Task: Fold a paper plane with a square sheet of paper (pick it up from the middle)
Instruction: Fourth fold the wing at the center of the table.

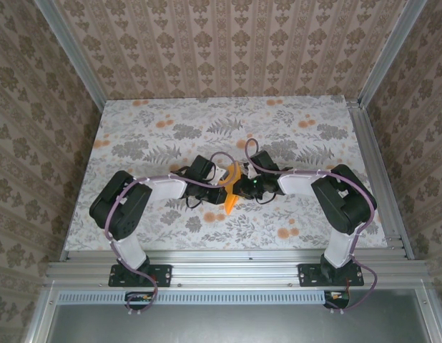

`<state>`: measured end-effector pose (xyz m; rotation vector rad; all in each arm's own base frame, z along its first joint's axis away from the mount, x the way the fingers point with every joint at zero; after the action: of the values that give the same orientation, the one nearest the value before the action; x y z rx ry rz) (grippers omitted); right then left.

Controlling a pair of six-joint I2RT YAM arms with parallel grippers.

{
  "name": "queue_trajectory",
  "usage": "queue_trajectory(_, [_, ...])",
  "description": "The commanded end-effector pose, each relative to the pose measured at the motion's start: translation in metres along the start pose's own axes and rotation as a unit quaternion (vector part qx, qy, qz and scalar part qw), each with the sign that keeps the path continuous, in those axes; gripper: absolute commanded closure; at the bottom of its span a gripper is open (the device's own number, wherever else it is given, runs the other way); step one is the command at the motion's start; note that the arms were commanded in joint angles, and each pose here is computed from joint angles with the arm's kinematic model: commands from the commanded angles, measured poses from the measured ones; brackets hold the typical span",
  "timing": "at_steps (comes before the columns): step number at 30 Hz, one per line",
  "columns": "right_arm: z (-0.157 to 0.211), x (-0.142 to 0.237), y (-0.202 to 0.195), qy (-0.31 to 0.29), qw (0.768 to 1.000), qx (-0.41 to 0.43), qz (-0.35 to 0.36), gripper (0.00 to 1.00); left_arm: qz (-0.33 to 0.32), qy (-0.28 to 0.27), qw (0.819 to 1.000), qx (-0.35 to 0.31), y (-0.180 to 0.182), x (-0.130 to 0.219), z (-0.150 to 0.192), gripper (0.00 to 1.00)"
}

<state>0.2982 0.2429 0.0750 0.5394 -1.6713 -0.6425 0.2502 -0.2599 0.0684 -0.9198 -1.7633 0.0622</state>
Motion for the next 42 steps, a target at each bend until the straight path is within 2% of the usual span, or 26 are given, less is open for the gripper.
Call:
queue_trajectory(1, [-0.002,0.008,0.004,-0.012,0.999,0.023,0.041,0.87,-0.005,0.024,1.000,0.012,0.009,-0.008,0.013,0.91])
queue_trajectory(12, [-0.003,0.006,-0.001,-0.017,0.994,0.040,0.098,0.91,0.012,0.016,1.000,0.017,0.006,-0.008,0.008,0.90])
queue_trajectory(20, [-0.006,0.008,0.015,-0.026,0.996,0.047,0.076,0.88,0.014,0.022,0.999,0.022,0.009,-0.014,0.010,0.91])
queue_trajectory(26, [-0.006,0.016,0.020,-0.034,0.996,0.052,0.071,0.81,0.014,0.026,0.999,0.026,0.013,-0.017,0.013,0.91])
queue_trajectory(30, [-0.004,0.025,0.022,-0.041,0.995,0.055,0.071,0.80,0.015,0.027,0.999,0.027,0.015,-0.017,0.014,0.91])
queue_trajectory(35, [-0.002,0.032,0.023,-0.044,0.994,0.059,0.078,0.81,0.015,0.029,0.999,0.026,0.015,-0.018,0.014,0.91])
queue_trajectory(42, [-0.004,0.022,0.022,-0.032,0.995,0.058,0.071,0.84,0.018,0.029,0.999,0.027,0.014,-0.016,0.014,0.91])
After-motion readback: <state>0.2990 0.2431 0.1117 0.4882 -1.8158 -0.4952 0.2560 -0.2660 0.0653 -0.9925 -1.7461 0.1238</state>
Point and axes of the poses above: each hand's point on the last joint's axis, 136 mm out from that joint toward the fingers, its own x axis back along the fingers, its own y axis along the line the jaws close on, z = x × y, the point moved 6 cm from there along x, back along the fingers, and after that the axes turned 2 degrees about x, right-handed, at the moved point
